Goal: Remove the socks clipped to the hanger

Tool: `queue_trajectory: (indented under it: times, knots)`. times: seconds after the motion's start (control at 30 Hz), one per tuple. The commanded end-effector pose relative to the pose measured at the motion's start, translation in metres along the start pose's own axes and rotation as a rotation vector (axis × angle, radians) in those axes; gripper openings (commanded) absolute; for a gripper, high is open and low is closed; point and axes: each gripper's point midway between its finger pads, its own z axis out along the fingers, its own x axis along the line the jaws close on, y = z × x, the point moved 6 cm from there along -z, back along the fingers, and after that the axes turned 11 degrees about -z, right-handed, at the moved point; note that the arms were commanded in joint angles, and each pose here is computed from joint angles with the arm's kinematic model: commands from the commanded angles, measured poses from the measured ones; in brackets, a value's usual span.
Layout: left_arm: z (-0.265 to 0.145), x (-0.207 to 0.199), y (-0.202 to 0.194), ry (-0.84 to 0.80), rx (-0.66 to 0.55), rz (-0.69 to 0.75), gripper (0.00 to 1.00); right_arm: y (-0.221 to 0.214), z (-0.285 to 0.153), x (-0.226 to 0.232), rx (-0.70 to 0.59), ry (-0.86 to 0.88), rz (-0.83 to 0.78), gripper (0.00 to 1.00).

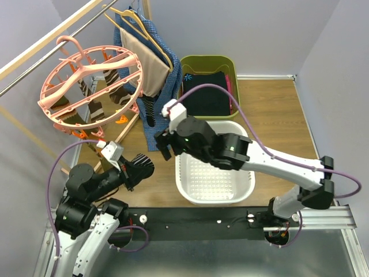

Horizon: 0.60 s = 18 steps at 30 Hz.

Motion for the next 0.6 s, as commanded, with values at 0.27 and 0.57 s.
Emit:
queue_trajectory:
  times: [0.27,0.57]
  knots:
    - [0.037,-0.01,0.055,-0.075,-0.028,0.104,0.0,-0.087,-0.082,-0.07,0.117,-0.328,0.136,0.89]
    - [0.061,-0.024,0.078,-0.172,-0.028,0.104,0.0,-0.105,-0.104,-0.078,0.142,-0.368,0.194,0.89]
